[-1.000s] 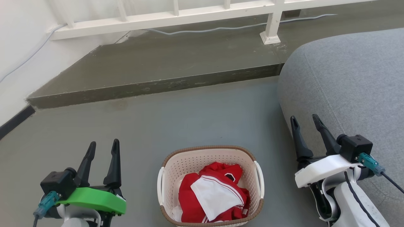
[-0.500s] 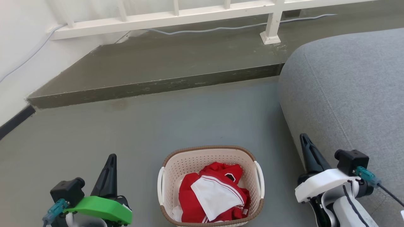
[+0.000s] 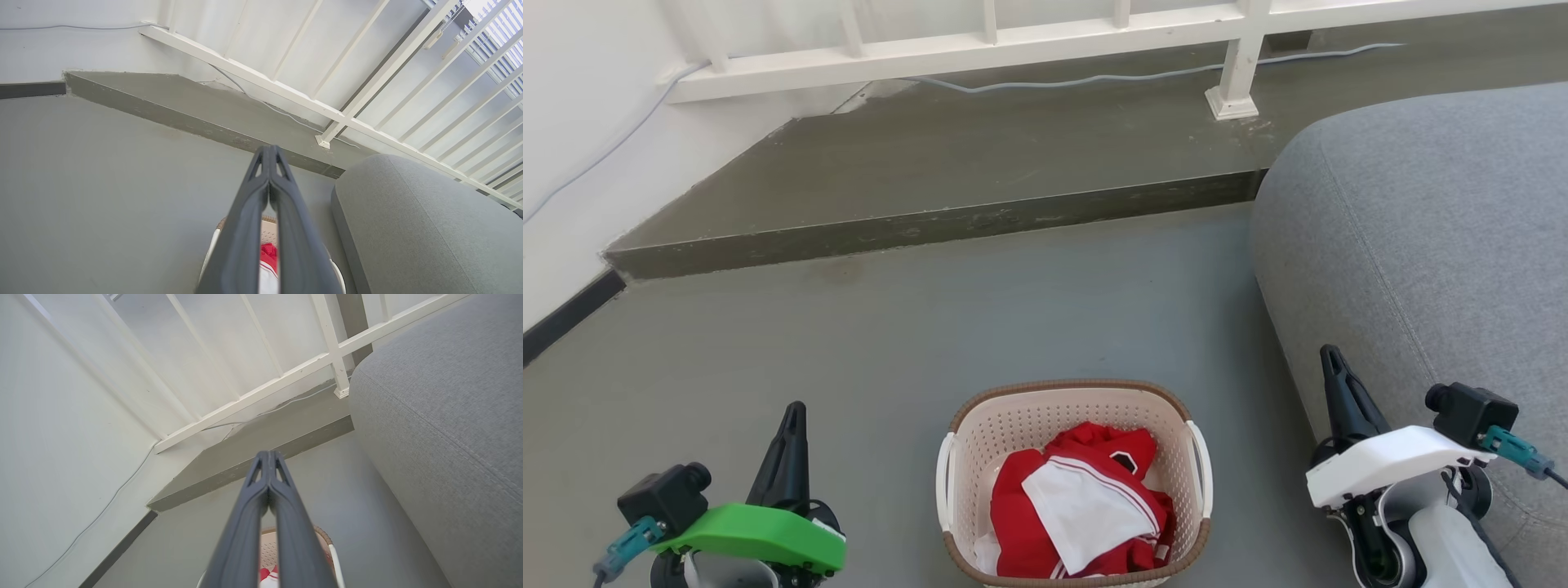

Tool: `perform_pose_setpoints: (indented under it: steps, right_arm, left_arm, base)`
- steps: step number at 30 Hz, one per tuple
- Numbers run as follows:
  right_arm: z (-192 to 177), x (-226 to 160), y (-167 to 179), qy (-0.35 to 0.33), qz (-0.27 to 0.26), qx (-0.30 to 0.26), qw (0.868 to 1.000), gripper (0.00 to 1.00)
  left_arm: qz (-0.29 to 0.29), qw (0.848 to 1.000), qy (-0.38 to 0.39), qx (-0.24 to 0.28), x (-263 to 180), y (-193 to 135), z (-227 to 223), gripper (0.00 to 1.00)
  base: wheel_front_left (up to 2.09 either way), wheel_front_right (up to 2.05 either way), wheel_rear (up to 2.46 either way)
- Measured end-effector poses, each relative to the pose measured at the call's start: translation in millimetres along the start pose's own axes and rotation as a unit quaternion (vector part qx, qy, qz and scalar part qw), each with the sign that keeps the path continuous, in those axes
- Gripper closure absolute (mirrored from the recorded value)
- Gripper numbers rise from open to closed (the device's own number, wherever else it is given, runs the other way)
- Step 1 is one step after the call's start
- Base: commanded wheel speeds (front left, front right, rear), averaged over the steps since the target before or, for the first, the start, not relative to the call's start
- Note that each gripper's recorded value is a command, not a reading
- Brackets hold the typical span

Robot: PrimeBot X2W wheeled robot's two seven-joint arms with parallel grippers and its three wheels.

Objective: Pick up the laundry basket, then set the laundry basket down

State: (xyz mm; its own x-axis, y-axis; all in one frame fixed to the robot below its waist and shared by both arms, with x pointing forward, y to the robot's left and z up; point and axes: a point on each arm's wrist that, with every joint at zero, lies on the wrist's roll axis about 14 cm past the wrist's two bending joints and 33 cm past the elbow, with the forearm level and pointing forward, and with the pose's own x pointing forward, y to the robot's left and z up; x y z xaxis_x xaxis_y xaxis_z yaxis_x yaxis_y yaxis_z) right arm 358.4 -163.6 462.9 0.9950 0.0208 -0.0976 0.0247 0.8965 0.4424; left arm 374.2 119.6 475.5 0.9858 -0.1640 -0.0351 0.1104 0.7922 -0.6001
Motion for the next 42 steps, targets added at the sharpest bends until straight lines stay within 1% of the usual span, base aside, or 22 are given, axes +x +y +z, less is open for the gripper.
perform_pose_setpoints:
  steps: [9,22,32,42]
  right_arm:
    - [1,2,-7,0.007,-0.014,0.057,0.998,1.00]
    - [2,3,-15,0.013,-0.031,0.146,0.989,1.00]
    - [4,4,-20,0.013,-0.039,0.213,0.976,1.00]
    - [7,6,-25,0.013,-0.043,0.279,0.959,1.00]
  left_arm:
    - [0.020,0.998,0.000,-0.052,-2,9,3,1.00]
    - [0.043,0.991,0.002,-0.123,-5,21,6,1.00]
    - [0.056,0.982,0.000,-0.180,-7,29,8,1.00]
    - [0.066,0.969,-0.010,-0.236,-8,36,14,1.00]
  base:
    - [0.00,0.00,0.00]
    - [0.00,0.00,0.00]
    - [0.00,0.00,0.00]
    - [0.00,0.00,0.00]
